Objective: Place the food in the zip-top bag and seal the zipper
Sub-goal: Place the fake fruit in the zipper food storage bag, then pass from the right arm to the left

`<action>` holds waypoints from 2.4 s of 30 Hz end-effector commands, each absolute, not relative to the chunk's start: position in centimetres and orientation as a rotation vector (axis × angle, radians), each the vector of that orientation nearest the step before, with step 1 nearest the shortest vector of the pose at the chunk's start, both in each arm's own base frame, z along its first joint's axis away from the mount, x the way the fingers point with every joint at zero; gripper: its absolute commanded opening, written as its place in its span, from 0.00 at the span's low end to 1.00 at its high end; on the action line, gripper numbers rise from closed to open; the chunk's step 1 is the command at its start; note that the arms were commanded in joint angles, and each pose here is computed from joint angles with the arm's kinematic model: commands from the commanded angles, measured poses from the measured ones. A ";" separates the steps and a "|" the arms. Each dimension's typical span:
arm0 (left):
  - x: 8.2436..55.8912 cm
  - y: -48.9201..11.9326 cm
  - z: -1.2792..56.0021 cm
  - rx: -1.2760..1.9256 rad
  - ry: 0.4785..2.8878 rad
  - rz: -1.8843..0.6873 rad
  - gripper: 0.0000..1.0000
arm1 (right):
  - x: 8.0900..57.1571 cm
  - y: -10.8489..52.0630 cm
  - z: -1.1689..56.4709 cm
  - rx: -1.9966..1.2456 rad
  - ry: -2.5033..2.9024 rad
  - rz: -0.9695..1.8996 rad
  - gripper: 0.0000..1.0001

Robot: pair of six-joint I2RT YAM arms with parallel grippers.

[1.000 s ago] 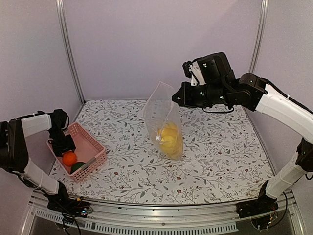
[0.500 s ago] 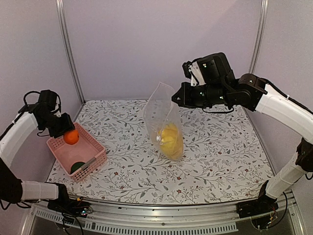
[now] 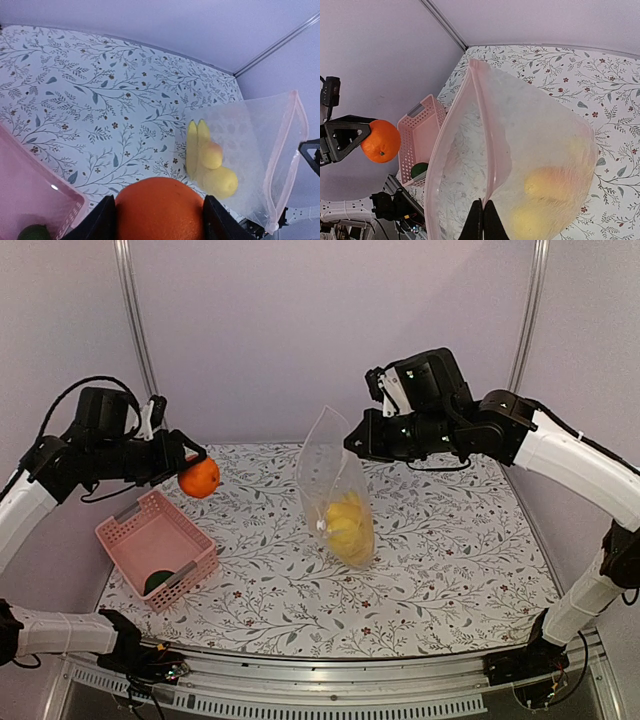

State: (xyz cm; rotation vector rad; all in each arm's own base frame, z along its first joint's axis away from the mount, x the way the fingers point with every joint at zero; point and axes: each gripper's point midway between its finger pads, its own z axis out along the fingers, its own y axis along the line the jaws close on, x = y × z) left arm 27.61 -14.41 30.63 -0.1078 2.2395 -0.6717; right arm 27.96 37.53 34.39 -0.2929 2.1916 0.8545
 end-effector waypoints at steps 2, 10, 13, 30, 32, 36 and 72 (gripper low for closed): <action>26.5 -22.5 36.9 0.095 2.079 -0.935 0.57 | 28.0 38.7 35.2 -0.295 2.175 0.892 0.00; 25.3 -32.1 41.2 0.375 1.969 -1.043 0.57 | 27.6 39.2 35.2 -0.312 2.184 0.876 0.00; 25.4 -34.2 40.9 0.433 1.970 -1.061 0.58 | 27.5 39.0 35.3 -0.309 2.184 0.866 0.00; 27.7 -36.3 36.2 0.470 2.054 -0.825 0.69 | 27.5 38.5 35.8 -0.308 2.172 0.852 0.00; 27.7 -36.5 36.0 0.479 2.055 -0.822 0.73 | 27.5 38.5 35.8 -0.308 2.171 0.851 0.00; 27.6 -36.8 36.5 0.502 2.041 -0.834 0.82 | 27.5 38.5 35.9 -0.305 2.170 0.849 0.00; 19.9 -31.4 31.7 0.338 2.225 -1.101 0.87 | 33.8 36.8 36.7 0.000 2.087 0.561 0.00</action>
